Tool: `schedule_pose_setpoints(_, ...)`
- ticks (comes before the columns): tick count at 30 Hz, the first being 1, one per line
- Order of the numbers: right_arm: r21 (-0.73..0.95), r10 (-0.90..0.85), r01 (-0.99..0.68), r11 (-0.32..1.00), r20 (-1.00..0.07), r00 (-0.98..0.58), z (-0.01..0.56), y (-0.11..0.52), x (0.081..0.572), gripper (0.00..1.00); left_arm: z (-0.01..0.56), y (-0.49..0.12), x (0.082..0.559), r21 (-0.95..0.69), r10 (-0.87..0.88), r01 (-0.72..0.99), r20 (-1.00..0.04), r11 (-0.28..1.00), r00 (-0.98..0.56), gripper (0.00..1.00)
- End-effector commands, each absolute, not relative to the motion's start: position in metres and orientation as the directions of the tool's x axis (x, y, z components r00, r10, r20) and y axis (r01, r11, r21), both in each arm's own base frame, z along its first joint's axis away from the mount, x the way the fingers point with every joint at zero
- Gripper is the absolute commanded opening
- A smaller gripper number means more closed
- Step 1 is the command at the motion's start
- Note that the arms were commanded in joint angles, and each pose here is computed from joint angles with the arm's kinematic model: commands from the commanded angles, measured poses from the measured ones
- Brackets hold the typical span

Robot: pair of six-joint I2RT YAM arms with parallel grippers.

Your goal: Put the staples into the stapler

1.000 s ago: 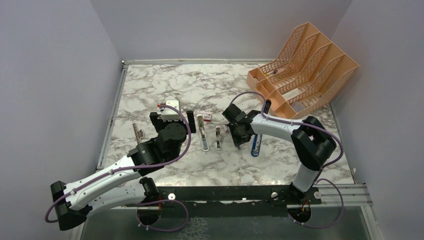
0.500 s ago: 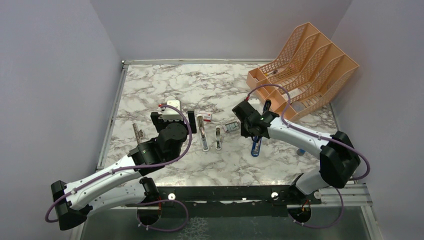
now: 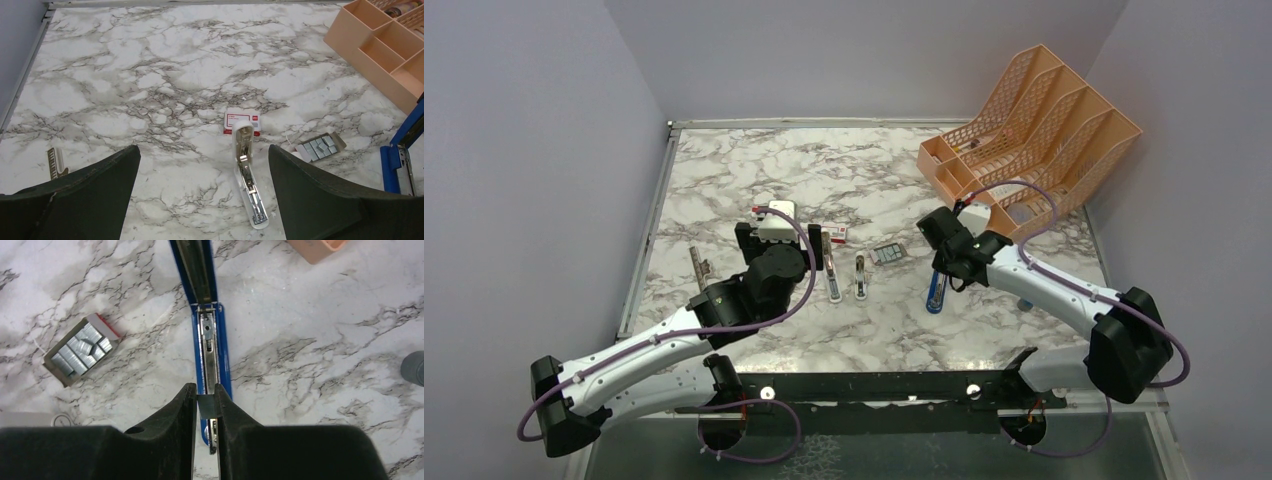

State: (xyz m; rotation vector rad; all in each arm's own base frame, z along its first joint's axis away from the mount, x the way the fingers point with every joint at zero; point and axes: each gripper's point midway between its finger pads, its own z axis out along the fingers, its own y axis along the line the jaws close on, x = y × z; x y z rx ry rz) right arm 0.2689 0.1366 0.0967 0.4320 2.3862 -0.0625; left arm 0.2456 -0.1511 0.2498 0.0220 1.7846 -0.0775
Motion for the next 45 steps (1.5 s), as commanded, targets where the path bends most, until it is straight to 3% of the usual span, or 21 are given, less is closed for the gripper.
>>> schedule_pose_setpoints(1, 0.085, 0.358, 0.415, 0.906, -0.675, -0.645, 0.094, 0.118, 0.271, 0.22, 0.255, -0.156, 0.246, -0.066, -0.049, 0.075, -0.976, 0.995, -0.212, 0.99)
schedule_pose_setpoints(45, 0.092, 0.359, 0.388, 0.917, -0.613, -0.703, 0.06, 0.126, 0.276, 0.22, 0.253, -0.156, 0.248, -0.046, -0.03, 0.067, -0.976, 0.997, -0.215, 0.99)
